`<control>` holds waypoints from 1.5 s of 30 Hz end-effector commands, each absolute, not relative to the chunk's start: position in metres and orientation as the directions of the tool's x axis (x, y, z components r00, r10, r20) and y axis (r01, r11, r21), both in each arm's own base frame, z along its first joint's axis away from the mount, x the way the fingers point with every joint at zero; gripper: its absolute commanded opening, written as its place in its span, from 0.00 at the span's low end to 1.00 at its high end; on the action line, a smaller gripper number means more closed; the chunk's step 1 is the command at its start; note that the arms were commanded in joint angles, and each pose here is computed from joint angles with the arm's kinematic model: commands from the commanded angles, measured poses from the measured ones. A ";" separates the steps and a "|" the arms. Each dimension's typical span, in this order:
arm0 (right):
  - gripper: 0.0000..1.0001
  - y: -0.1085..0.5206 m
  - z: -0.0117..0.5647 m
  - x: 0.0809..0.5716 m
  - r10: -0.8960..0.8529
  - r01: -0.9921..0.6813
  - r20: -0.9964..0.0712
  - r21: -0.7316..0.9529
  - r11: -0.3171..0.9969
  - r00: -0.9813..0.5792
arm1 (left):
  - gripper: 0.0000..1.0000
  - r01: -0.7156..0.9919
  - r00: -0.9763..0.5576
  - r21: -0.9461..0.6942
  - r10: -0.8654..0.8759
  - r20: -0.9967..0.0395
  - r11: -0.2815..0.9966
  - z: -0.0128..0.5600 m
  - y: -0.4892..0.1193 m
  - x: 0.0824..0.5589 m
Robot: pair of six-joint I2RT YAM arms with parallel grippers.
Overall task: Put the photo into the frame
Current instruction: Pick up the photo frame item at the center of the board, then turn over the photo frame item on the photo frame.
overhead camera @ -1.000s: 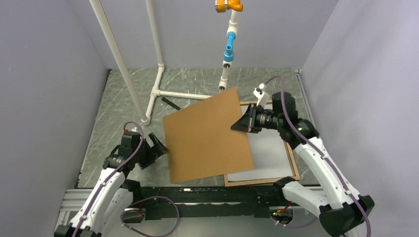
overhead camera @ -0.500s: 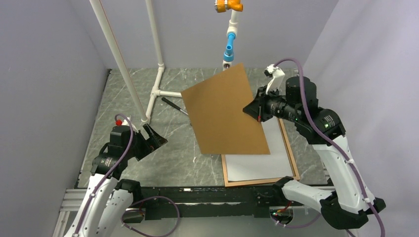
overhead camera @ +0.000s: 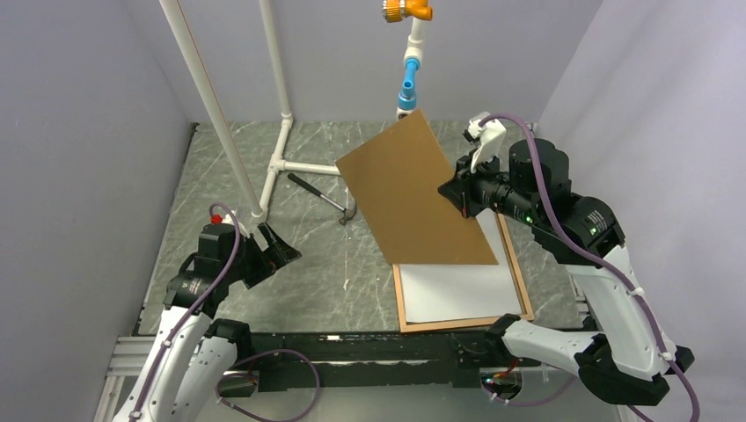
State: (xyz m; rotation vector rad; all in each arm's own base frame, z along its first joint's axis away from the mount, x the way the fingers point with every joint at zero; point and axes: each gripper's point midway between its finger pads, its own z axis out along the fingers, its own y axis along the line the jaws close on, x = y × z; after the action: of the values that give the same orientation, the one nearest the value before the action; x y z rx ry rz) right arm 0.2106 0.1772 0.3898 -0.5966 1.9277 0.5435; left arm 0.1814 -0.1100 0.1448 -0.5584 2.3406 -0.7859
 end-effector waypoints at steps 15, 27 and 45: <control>0.00 0.147 0.494 0.215 -0.280 -0.577 -0.938 -0.347 0.740 0.205 | 0.99 -0.147 -0.764 -0.675 -0.517 -0.387 0.723 0.141 -0.120 0.177; 0.00 0.176 0.425 0.199 -0.266 -0.698 -0.917 -0.399 0.595 0.298 | 0.99 -0.114 -0.776 -0.757 -0.533 -0.336 0.643 0.143 -0.138 0.180; 0.03 0.205 0.290 0.174 -0.347 -0.870 -0.934 -0.239 0.431 0.084 | 1.00 -0.006 -0.798 -0.898 -0.543 -0.261 0.441 0.188 -0.173 0.190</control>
State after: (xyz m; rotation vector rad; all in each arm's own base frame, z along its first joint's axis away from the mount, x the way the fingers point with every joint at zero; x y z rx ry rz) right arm 0.1911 0.1890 0.3373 -1.0504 1.3841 0.4045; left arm 0.1862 -0.1617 0.1630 -0.5051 2.2524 -1.2373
